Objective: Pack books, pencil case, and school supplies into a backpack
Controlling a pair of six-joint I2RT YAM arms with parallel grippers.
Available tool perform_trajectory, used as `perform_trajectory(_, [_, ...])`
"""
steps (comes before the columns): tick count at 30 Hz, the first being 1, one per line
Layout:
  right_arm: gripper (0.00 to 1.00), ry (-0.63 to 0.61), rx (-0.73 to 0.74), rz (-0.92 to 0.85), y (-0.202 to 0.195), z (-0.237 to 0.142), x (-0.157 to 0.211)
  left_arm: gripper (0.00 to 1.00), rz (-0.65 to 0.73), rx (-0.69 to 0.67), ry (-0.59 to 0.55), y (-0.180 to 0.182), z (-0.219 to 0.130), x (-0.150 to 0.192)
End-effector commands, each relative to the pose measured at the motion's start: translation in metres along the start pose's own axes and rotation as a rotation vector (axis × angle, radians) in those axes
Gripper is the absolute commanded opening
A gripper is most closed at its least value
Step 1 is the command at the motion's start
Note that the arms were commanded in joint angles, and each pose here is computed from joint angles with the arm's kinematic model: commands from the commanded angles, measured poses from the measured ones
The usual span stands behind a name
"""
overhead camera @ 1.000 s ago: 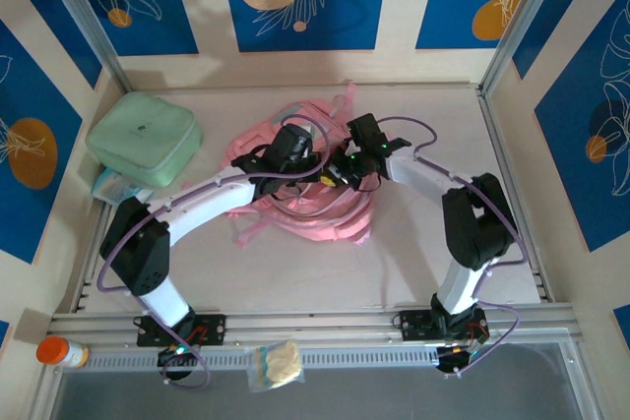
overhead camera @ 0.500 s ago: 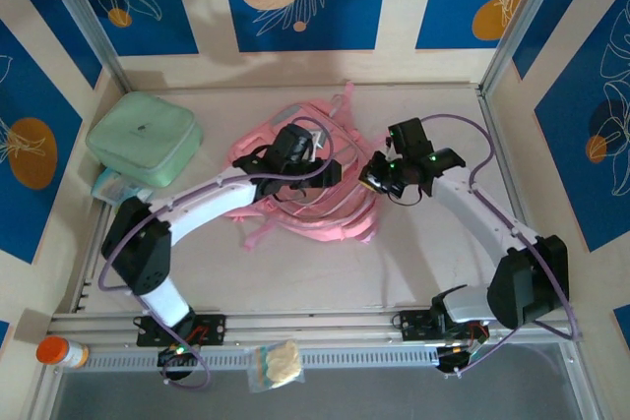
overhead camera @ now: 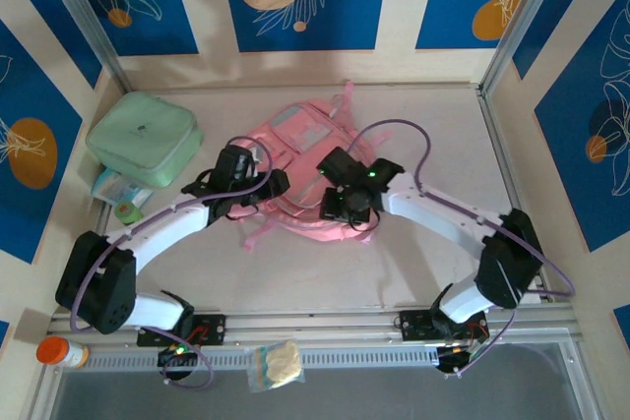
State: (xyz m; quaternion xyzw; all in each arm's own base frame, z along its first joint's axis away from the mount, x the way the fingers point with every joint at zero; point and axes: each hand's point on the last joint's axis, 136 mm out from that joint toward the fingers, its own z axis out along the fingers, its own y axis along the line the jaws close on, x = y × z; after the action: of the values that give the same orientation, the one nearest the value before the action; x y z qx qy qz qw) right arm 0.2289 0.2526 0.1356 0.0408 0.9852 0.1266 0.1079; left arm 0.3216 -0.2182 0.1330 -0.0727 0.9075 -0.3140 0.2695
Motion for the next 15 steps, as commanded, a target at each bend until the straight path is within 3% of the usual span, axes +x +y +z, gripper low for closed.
perform_trajectory(1, [0.46,-0.046,0.084,0.034,0.012,0.004,-0.002,0.61,-0.033,0.045,-0.039,-0.003,-0.003,-0.011])
perform_trajectory(8, [0.54,-0.101,0.158,0.096,0.038,0.021,-0.002,0.60,-0.099,0.018,-0.075,0.019,0.005,-0.011])
perform_trajectory(15, [0.52,-0.111,0.118,0.150,0.070,0.036,-0.010,0.58,-0.111,0.012,-0.071,0.023,0.018,-0.014])
